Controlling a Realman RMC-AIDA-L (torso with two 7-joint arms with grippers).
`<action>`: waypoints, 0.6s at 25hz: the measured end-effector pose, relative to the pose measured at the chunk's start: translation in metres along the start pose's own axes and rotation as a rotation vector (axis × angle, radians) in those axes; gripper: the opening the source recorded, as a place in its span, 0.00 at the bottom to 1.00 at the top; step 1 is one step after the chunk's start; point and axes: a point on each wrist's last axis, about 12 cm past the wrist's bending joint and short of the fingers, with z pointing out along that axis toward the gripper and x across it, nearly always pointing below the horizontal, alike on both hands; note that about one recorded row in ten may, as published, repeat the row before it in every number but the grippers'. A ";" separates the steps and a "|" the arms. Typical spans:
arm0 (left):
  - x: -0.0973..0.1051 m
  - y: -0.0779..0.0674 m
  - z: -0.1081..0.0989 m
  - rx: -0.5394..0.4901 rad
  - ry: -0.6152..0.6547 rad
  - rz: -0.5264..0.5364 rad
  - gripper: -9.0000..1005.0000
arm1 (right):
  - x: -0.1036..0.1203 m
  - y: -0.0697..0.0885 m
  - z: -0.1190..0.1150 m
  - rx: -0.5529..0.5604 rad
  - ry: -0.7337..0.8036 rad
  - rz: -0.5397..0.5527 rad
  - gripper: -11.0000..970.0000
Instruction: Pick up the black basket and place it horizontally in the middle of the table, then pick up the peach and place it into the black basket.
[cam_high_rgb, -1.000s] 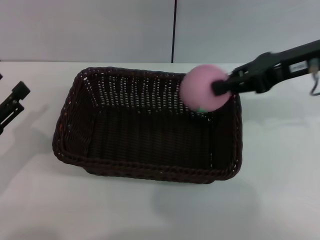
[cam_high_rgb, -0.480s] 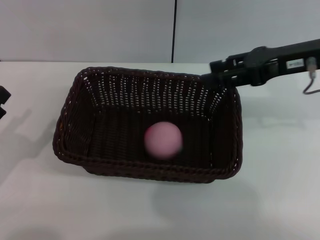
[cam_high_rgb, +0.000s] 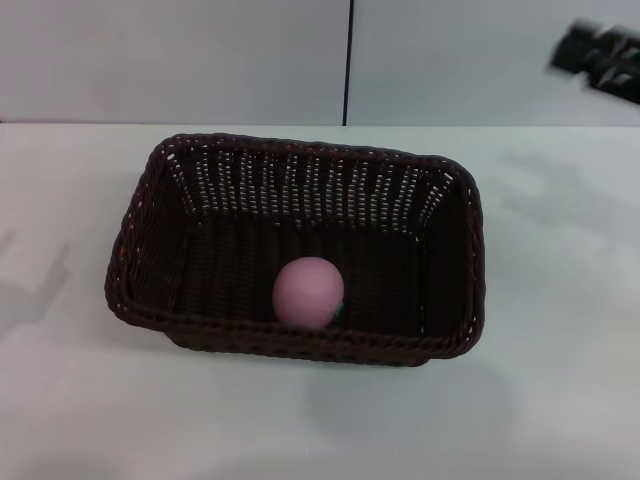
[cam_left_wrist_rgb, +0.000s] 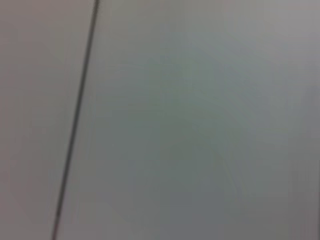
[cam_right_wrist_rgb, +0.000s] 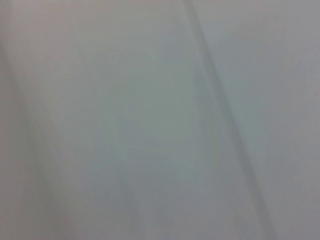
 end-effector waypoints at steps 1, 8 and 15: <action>0.001 0.000 -0.002 -0.024 -0.017 0.008 0.77 | 0.008 0.000 -0.009 0.023 -0.086 -0.021 0.69; 0.008 -0.002 -0.006 -0.097 -0.036 0.029 0.77 | 0.080 0.006 -0.029 0.347 -0.426 -0.215 0.69; 0.017 -0.008 -0.006 -0.143 -0.031 0.044 0.77 | 0.101 0.009 -0.011 0.452 -0.414 -0.286 0.69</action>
